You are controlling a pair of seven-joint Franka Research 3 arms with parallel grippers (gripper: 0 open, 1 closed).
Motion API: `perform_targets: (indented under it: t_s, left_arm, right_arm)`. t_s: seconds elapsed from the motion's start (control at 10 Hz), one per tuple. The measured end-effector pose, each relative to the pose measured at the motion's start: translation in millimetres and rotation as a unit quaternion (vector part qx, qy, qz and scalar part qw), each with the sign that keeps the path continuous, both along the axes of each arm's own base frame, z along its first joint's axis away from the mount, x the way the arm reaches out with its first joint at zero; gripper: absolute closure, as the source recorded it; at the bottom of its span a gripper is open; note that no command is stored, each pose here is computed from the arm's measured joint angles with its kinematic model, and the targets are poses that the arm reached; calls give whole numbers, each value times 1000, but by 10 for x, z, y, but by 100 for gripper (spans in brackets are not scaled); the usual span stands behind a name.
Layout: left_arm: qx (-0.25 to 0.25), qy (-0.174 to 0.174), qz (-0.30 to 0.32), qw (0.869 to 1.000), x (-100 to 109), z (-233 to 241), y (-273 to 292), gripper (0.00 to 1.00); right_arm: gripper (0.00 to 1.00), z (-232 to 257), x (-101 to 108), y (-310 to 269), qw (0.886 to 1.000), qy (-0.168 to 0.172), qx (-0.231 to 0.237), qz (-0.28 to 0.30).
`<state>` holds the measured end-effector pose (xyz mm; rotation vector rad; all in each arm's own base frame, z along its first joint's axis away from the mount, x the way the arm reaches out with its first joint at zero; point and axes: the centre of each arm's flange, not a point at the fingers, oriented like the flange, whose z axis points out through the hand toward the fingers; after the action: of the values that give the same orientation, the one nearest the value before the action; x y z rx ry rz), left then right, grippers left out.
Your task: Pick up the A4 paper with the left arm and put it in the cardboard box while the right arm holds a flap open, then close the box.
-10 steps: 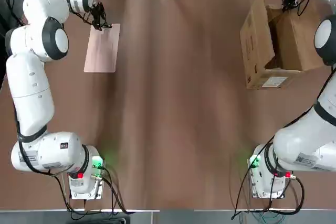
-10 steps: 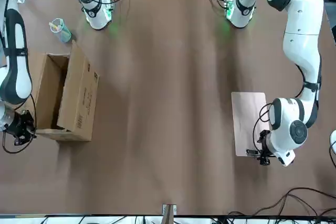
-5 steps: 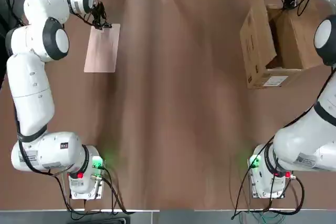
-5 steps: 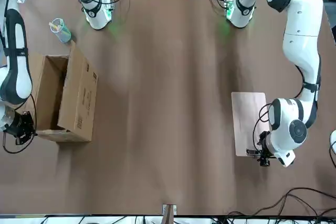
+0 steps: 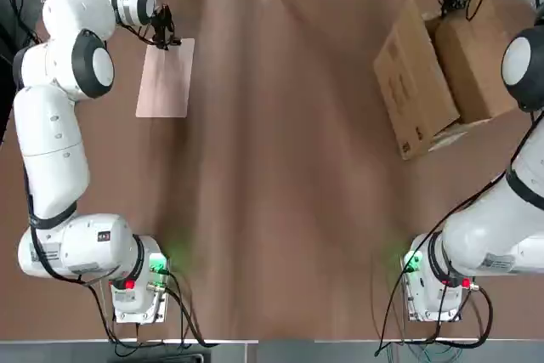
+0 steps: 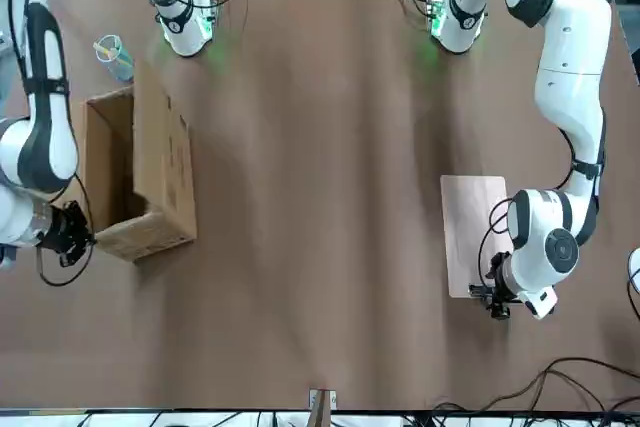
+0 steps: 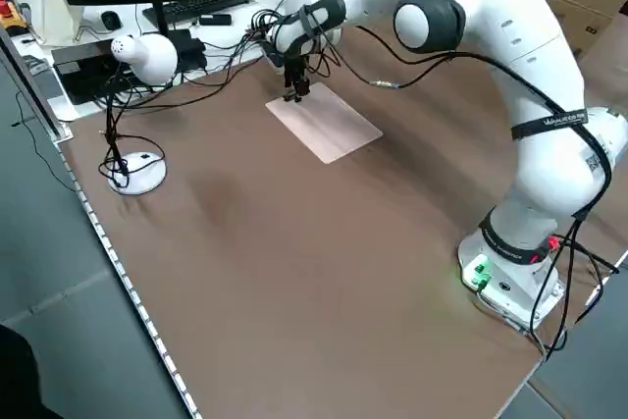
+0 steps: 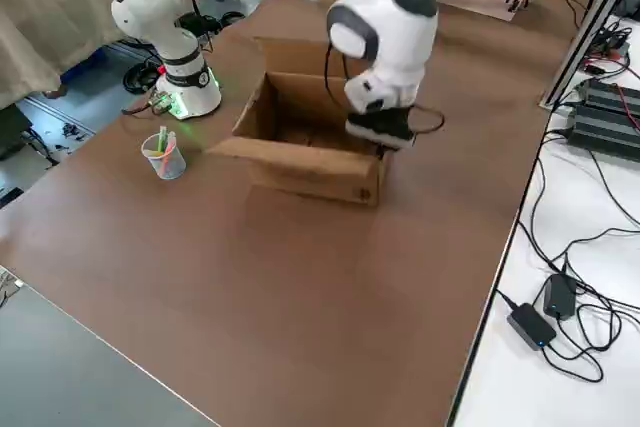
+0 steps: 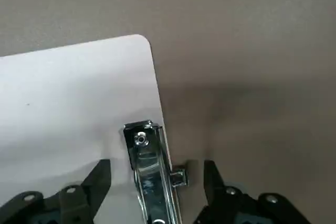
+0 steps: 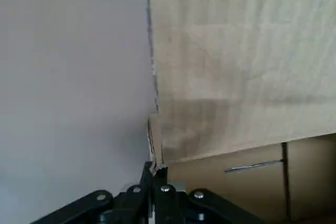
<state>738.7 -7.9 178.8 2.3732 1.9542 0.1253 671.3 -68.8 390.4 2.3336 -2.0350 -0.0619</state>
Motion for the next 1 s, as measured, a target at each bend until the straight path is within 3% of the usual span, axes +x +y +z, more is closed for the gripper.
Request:
perform_targets:
  t_s: [0.2,0.8,1.0]
  left_arm:
    - [0,-1,0,1000,5,7,-4,21]
    - [-1,-2,-2,1000,15,27,-34,54]
    - [-2,-4,-3,1000,21,28,-42,63]
  right_arm:
    - [97,289,-35,606,1000,8,-1,-19]
    - [97,579,-180,2367,999,-13,1,-53]
    - [97,702,-219,2800,998,-44,25,-47]
